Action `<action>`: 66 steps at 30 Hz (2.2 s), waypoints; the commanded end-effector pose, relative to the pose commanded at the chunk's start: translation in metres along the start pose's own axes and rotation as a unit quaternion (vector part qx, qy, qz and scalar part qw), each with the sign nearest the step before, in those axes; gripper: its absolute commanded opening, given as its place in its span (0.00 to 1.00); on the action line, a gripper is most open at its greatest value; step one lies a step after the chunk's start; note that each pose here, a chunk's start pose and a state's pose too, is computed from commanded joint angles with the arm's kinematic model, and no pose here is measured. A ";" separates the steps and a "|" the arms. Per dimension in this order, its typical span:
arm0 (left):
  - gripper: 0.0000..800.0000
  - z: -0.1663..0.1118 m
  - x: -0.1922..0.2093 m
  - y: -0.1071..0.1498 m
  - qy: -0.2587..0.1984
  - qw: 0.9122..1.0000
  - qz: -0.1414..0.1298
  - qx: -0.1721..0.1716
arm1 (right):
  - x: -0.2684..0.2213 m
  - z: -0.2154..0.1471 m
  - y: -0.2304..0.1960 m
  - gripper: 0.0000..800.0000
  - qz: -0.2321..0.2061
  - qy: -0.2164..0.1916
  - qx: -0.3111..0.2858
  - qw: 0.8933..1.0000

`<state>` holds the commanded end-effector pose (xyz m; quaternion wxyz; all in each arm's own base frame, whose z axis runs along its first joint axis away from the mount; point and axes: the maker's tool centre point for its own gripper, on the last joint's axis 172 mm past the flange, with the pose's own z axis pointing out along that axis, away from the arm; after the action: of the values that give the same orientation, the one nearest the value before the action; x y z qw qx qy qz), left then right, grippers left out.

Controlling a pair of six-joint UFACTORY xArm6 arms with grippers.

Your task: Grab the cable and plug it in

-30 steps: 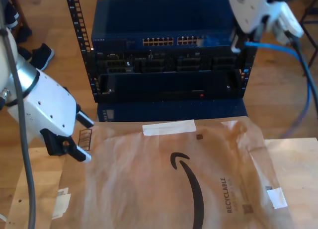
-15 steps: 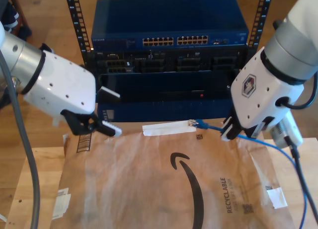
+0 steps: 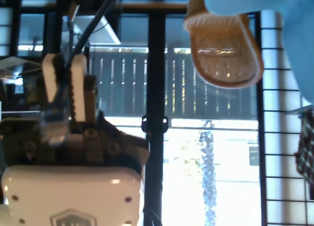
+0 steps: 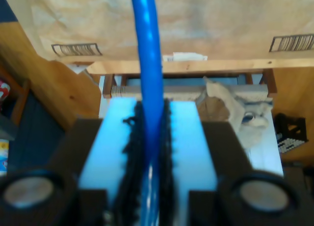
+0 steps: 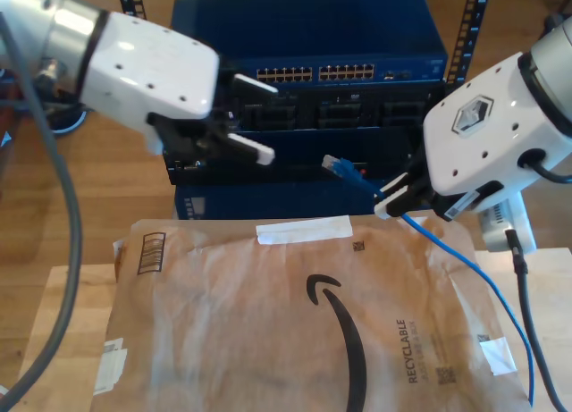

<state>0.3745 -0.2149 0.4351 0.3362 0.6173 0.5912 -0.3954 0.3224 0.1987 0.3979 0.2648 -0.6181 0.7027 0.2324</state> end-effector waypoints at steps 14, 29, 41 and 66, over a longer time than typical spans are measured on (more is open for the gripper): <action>0.99 0.005 -0.014 -0.049 -0.007 0.995 -0.061 0.076 | -0.009 -0.005 -0.007 0.01 0.020 -0.034 0.003 0.999; 0.85 0.006 -0.029 -0.045 -0.041 0.995 -0.057 0.072 | -0.016 -0.002 -0.002 0.01 0.015 -0.039 -0.004 0.999; 0.74 0.007 -0.029 -0.046 -0.042 0.995 -0.057 0.074 | -0.021 0.008 0.000 0.00 0.009 -0.037 -0.019 0.999; 0.40 0.005 -0.028 -0.046 -0.038 0.994 -0.067 0.073 | -0.023 0.006 -0.001 0.00 0.007 -0.037 -0.018 0.999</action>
<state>0.3281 -0.2292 0.4598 0.2853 0.5833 0.5878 -0.4826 0.3262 0.2195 0.4085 0.2781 -0.6088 0.6923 0.2696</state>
